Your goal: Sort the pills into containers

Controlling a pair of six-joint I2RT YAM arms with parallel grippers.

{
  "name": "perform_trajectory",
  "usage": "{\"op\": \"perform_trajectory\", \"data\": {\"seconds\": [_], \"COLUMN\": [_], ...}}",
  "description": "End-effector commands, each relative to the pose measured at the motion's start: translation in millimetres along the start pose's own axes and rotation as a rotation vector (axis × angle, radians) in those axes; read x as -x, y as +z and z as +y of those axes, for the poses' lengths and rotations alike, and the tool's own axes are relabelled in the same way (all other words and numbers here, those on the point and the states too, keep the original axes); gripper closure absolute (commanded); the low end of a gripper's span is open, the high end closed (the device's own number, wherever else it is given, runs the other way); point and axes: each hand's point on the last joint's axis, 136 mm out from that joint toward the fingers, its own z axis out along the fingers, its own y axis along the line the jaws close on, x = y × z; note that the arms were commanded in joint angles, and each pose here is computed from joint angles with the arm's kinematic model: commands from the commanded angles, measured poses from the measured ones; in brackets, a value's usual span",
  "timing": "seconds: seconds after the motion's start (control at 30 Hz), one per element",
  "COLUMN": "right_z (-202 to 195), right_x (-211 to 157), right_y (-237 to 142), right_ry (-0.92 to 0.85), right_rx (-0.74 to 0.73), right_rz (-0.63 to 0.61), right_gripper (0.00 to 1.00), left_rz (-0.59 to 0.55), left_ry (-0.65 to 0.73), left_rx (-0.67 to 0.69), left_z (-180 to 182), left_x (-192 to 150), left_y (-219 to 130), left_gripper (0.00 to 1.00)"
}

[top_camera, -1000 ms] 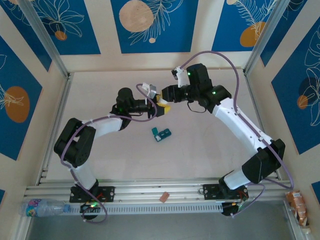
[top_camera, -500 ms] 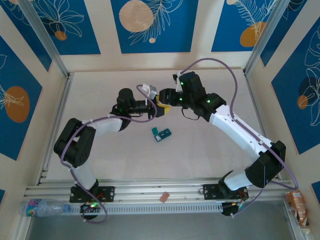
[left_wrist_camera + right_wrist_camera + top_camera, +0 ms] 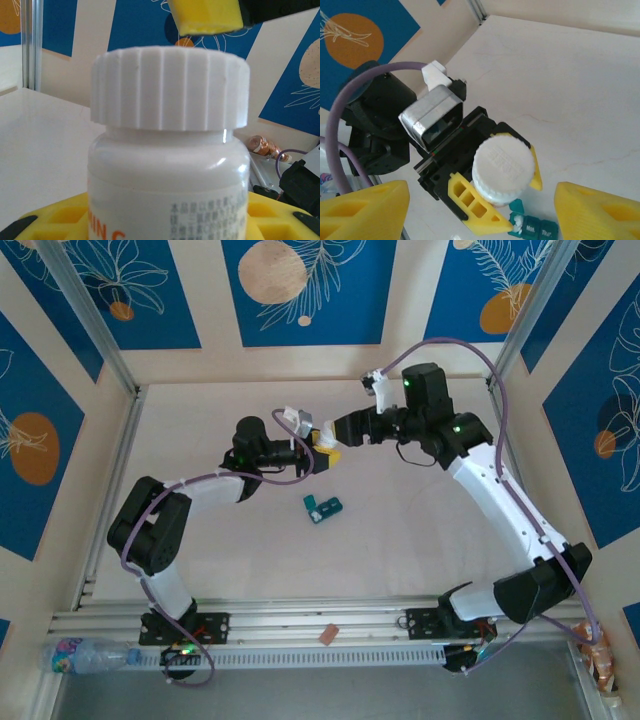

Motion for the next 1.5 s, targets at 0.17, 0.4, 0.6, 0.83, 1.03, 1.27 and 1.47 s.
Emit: {"op": "perform_trajectory", "data": {"seconds": [0.17,0.4,0.6,0.83,1.03,1.27,1.47], "right_z": [-5,-8,-8,-8,-12,-25,-21], "right_x": [-6,-14,-17,-18,-22,-54,-70], "right_y": [21,32,38,44,45,58,65], "right_ry": [-0.026,-0.011,0.007,0.022,0.065,0.313,0.368], "right_rx": [0.046,0.059,0.074,0.081,0.059,-0.166,-0.297], "right_rz": [0.101,0.132,0.145,0.154,0.148,0.148,0.148], "right_gripper": [0.25,0.29,0.34,0.43,0.61,0.7,0.68], "left_rz": [-0.022,-0.021,-0.021,-0.026,-0.031,-0.051,-0.043], "left_ry": [0.073,0.069,0.067,0.066,0.067,0.078,0.087], "left_rx": [-0.054,-0.059,-0.063,-0.067,-0.069,-0.039,-0.01], "left_z": [-17,-18,-19,-19,-20,-16,-12], "left_x": [19,19,18,20,21,26,25], "left_y": [-1,0,-1,-1,-1,-1,-1], "left_gripper": [1.0,1.0,1.0,1.0,1.0,1.0,1.0]}}
